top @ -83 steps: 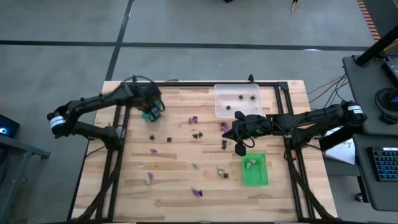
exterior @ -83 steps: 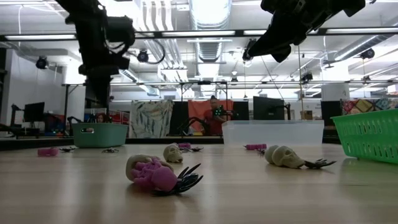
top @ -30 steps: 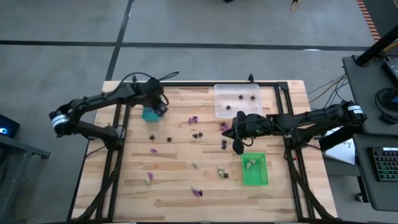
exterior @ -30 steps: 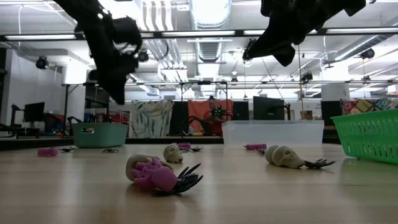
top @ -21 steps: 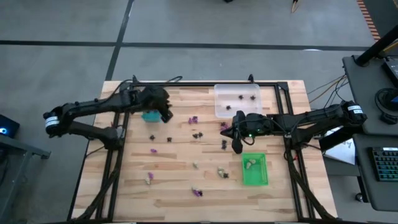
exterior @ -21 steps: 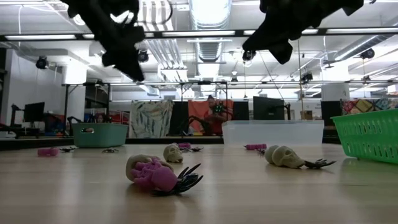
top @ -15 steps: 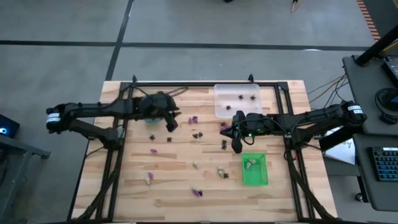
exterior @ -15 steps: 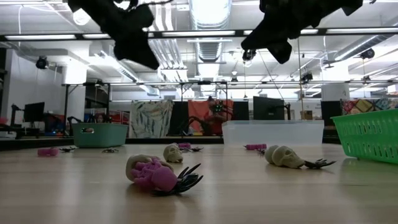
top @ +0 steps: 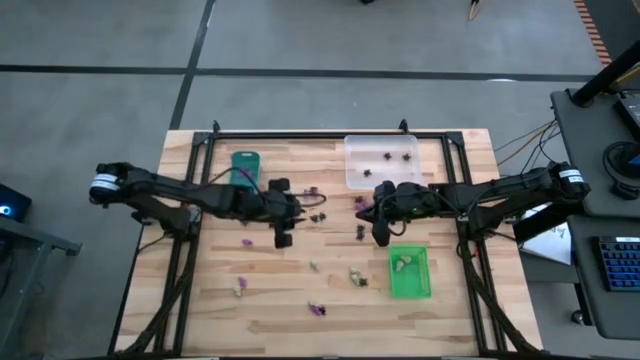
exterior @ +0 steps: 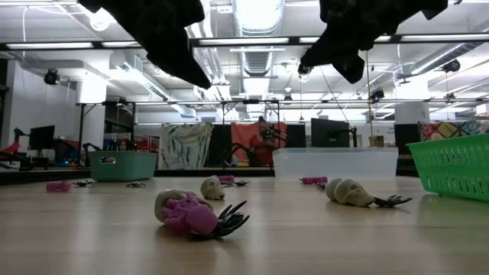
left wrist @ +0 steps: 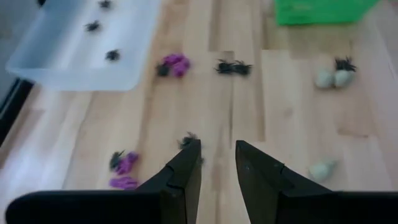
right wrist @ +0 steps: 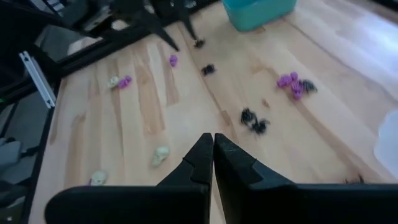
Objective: Sort Halloween decoration
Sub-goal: Put the white skull toy into the green bin
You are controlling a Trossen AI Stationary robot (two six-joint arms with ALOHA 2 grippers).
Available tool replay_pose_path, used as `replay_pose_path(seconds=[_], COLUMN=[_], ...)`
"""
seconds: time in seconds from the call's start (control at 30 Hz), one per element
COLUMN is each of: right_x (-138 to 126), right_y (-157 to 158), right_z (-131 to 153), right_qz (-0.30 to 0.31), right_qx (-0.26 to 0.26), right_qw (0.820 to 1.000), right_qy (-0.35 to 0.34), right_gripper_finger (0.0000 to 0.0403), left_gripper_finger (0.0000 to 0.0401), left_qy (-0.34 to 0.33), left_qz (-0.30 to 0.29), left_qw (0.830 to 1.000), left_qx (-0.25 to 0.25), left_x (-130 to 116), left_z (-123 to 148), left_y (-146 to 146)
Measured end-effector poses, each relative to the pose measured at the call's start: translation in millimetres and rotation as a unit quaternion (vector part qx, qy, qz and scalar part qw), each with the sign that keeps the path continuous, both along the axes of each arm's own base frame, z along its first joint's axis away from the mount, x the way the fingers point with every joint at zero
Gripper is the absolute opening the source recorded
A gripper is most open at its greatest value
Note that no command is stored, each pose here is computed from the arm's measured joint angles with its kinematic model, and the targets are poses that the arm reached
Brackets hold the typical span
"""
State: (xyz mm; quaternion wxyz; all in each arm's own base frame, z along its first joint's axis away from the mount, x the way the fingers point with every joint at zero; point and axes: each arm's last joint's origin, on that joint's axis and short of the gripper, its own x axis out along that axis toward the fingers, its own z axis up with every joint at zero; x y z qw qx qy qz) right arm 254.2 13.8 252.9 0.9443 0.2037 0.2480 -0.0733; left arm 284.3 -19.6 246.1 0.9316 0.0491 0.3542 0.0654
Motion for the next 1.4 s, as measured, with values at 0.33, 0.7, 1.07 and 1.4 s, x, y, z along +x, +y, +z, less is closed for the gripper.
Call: replay_pose_path(seconds=[0.33,0.7,1.07,1.4], right_x=[-7.3,-5.8,44.2,104.3], right_y=[4.9,12.2,24.2,31.9], right_z=[-10.4,-11.7,-33.5,-39.2], right_qz=[-0.013,-0.022,0.005,0.007], right_qx=[0.052,0.077,0.057,0.018], right_qw=[0.997,0.995,0.993,0.975], right_qy=[0.064,0.063,0.099,0.220], right_gripper_finger=[0.0009,0.0009,0.0009,0.0009], left_gripper_finger=[0.0082,0.0082,0.0082,0.0082], left_qy=[0.016,-0.001,-0.011,-0.010], left_qz=[-0.086,-0.063,-0.031,0.050], left_qw=[0.996,0.998,0.998,0.999], left_qx=[0.012,-0.010,-0.050,-0.016], left_x=[17.0,13.9,2.7,-34.2], left_z=[-23.0,-15.6,-3.0,18.5], left_y=[-25.4,-24.7,-25.2,-32.9])
